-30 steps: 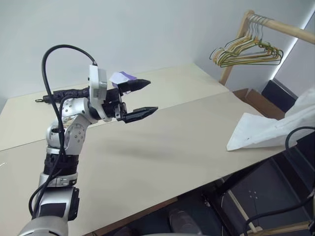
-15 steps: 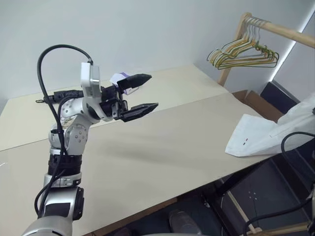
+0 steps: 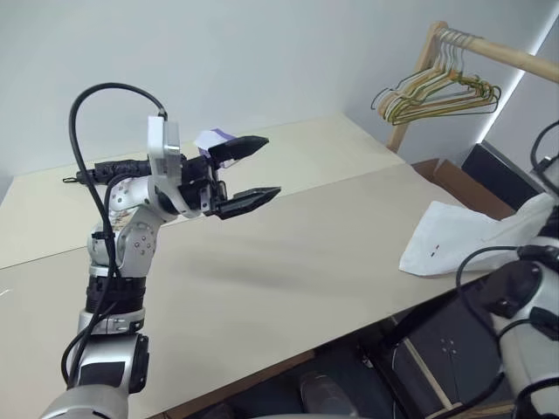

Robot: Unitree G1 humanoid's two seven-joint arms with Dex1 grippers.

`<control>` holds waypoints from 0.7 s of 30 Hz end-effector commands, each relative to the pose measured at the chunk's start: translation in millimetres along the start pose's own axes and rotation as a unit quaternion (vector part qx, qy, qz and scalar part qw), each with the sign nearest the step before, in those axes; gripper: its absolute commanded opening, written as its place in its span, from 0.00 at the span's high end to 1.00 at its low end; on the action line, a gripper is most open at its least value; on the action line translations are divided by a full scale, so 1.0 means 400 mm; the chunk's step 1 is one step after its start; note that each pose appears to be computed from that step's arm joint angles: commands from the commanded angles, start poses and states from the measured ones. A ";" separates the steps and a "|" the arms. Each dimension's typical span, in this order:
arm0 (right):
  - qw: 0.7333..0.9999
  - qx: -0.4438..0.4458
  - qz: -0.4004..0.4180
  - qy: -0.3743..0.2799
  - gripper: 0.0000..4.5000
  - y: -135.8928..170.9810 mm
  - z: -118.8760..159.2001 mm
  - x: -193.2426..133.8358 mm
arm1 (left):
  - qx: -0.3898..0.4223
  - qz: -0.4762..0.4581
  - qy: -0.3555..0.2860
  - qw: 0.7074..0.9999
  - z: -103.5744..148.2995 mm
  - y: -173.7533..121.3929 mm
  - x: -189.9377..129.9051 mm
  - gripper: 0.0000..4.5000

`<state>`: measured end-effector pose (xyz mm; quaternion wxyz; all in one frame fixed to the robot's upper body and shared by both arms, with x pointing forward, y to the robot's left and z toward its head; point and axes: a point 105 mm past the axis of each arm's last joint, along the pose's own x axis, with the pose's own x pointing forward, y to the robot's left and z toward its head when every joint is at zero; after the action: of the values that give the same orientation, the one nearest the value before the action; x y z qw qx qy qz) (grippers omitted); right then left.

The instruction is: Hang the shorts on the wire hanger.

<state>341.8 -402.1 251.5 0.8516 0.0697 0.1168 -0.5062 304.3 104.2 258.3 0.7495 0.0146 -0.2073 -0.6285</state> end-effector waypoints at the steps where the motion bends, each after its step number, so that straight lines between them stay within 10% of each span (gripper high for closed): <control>1: 0.985 -0.037 -0.063 -0.153 0.01 -0.014 0.098 -0.088 | 0.019 -0.004 -0.019 1.000 0.030 0.004 0.003 0.00; 10: 0.929 -0.172 0.067 -0.320 0.01 0.148 0.089 -0.193 | 0.020 0.032 0.018 0.999 0.003 0.023 -0.031 0.00; 21: 0.797 -0.292 0.326 -0.416 0.01 0.316 -0.004 -0.362 | 0.020 0.168 0.144 0.975 -0.086 0.047 -0.184 0.00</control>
<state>390.9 -239.6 275.7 0.9136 -0.3556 -0.0961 -0.1723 325.4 163.3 197.5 0.8602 0.0659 -0.0867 -0.4982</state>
